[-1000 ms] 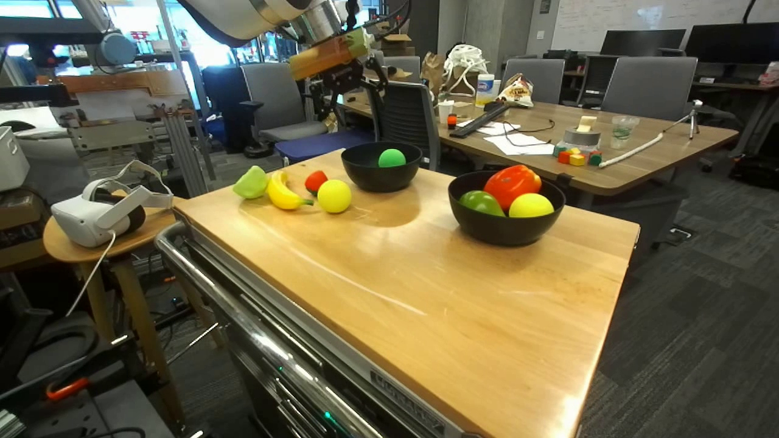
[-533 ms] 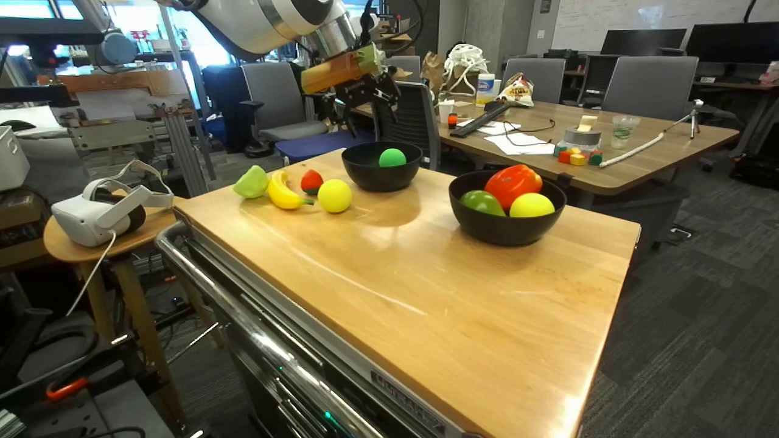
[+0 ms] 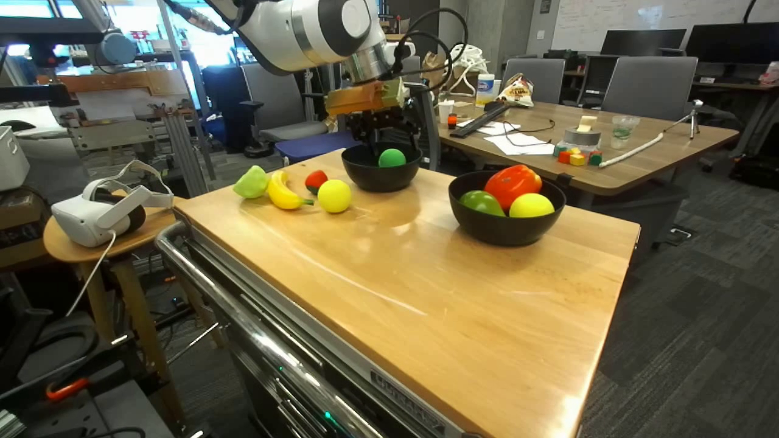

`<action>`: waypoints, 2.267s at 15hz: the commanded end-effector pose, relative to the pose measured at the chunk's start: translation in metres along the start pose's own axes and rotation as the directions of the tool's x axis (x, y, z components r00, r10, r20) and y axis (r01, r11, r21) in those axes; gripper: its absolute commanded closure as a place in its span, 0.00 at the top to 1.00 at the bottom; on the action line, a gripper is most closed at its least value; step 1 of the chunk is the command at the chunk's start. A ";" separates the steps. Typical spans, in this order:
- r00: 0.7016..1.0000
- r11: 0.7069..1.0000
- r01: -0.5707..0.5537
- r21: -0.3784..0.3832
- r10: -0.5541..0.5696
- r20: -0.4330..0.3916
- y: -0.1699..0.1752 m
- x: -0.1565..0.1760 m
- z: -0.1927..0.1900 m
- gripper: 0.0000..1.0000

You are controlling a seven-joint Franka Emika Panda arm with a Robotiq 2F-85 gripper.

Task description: Remove the fruits and vegetables from the black bowls and place them on the countertop

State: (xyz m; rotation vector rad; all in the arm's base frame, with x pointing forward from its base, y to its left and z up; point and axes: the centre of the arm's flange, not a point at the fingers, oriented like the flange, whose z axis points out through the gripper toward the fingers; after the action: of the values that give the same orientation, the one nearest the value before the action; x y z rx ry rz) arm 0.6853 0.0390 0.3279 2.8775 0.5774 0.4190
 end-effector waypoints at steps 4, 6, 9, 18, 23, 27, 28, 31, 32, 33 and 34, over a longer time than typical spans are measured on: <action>0.990 0.986 -0.139 0.095 0.140 -0.004 0.012 0.012 0.029 1.00; 0.987 0.982 -0.157 0.101 0.158 0.000 0.013 0.012 0.034 1.00; 0.984 0.978 -0.178 0.110 0.179 0.002 0.014 0.011 0.036 0.66; 0.999 0.992 -0.030 0.126 0.033 -0.023 -0.014 0.019 -0.006 0.31; 0.969 0.962 0.245 0.122 -0.243 -0.034 -0.078 0.049 -0.081 0.31; 0.945 0.933 0.325 0.153 -0.327 -0.018 -0.109 0.045 -0.104 0.31; 0.939 0.925 0.340 0.170 -0.343 -0.017 -0.113 0.042 -0.104 0.31; 0.926 0.910 0.366 0.196 -0.376 0.016 -0.122 0.029 -0.093 0.31; 0.923 0.906 0.372 0.204 -0.385 0.027 -0.125 0.023 -0.088 0.31; 0.921 0.903 0.370 0.220 -0.388 0.041 -0.127 0.015 -0.082 0.31; 0.918 0.899 0.371 0.235 -0.392 0.053 -0.130 0.008 -0.076 0.31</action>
State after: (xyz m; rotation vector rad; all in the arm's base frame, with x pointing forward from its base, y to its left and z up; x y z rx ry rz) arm 0.6453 0.1755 0.3799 2.8467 1.1643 0.2149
